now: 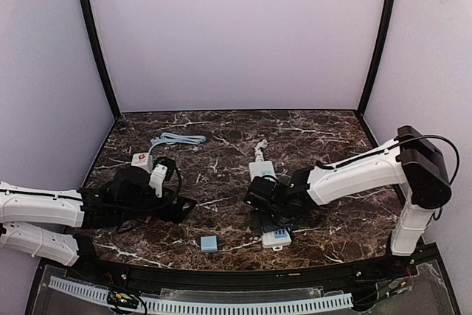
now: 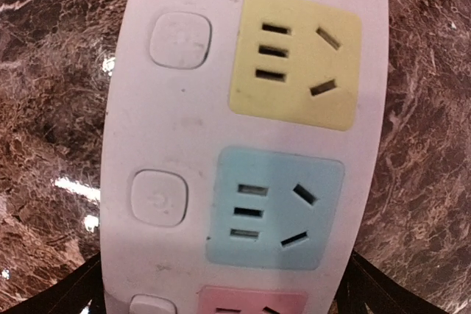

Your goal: Insert the plug

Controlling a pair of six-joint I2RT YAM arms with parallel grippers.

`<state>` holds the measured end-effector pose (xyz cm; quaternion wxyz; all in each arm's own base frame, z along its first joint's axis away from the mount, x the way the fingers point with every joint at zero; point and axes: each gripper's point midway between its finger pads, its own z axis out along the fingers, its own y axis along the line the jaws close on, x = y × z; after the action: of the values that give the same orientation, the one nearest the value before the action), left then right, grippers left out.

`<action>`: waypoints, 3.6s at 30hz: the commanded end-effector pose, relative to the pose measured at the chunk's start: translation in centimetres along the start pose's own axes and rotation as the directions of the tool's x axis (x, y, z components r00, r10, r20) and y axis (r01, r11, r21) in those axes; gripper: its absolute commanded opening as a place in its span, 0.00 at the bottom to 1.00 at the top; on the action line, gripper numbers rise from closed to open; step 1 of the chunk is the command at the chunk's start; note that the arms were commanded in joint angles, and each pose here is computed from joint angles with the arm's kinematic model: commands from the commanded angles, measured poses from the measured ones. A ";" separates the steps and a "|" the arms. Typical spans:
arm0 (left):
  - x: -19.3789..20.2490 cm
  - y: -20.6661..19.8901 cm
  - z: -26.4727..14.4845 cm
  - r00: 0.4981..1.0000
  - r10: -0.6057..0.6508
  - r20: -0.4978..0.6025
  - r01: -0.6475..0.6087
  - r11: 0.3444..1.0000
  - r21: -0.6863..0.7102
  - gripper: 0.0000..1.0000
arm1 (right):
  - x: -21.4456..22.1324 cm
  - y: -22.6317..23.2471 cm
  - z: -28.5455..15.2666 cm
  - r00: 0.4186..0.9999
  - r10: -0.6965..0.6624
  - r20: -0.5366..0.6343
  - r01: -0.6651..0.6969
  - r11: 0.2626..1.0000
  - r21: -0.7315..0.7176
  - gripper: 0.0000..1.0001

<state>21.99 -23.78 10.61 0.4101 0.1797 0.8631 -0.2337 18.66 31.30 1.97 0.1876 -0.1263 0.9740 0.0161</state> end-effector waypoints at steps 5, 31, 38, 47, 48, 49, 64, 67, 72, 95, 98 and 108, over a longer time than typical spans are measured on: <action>2.5 -2.8 -1.3 0.997 0.031 -0.073 -0.024 0.995 0.093 0.90 | -1.5 -2.8 -4.0 0.996 -0.032 0.088 0.032 0.999 0.006 0.99; 12.3 -8.9 -0.1 0.765 0.471 -0.438 -0.385 0.881 0.276 0.87 | -4.2 -5.0 -16.6 0.871 0.007 0.492 0.192 0.916 -0.352 0.99; 13.2 -8.5 0.4 0.656 0.562 -0.504 -0.476 0.826 0.301 0.88 | -3.6 -4.6 -16.9 0.863 0.010 0.505 0.222 0.890 -0.397 0.99; 13.5 -8.9 1.6 0.574 0.629 -0.524 -0.538 0.772 0.337 0.84 | -2.9 -3.8 -17.2 0.855 0.008 0.519 0.268 0.849 -0.455 0.99; 13.5 -8.8 1.6 0.566 0.635 -0.526 -0.545 0.767 0.339 0.83 | -2.8 -3.8 -17.2 0.853 0.010 0.522 0.271 0.847 -0.458 0.99; 13.4 -8.9 1.6 0.560 0.638 -0.529 -0.547 0.764 0.341 0.80 | -2.8 -3.9 -17.2 0.851 0.011 0.524 0.273 0.845 -0.461 0.99; 14.3 -10.6 0.6 0.565 0.601 -0.565 -0.449 0.799 0.401 0.62 | -2.4 -4.6 -17.9 0.842 0.034 0.539 0.271 0.837 -0.475 0.99; 14.2 -10.6 0.7 0.567 0.600 -0.564 -0.451 0.800 0.396 0.61 | -2.4 -4.6 -17.9 0.842 0.034 0.538 0.269 0.838 -0.474 0.99; 14.3 -10.3 1.0 0.566 0.597 -0.569 -0.462 0.801 0.381 0.58 | -2.5 -4.6 -17.6 0.844 0.034 0.535 0.264 0.843 -0.470 0.99; 12.2 -11.2 1.0 0.626 0.599 -0.499 -0.475 0.801 0.365 0.23 | -3.5 -5.9 -16.3 0.858 0.176 0.483 0.080 0.883 -0.463 0.99; 11.2 -12.0 1.2 0.647 0.605 -0.463 -0.487 0.796 0.360 0.21 | -3.7 -6.4 -16.0 0.858 0.229 0.460 0.020 0.880 -0.475 0.99; 6.3 -15.5 2.4 0.745 0.609 -0.273 -0.527 0.788 0.319 0.01 | -3.9 -6.7 -17.3 0.845 0.268 0.463 0.021 0.848 -0.529 0.99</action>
<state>10.47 -34.83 4.52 0.1959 0.5313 0.8140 -0.1295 17.57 24.35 18.88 0.3972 -0.1059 0.8603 0.3014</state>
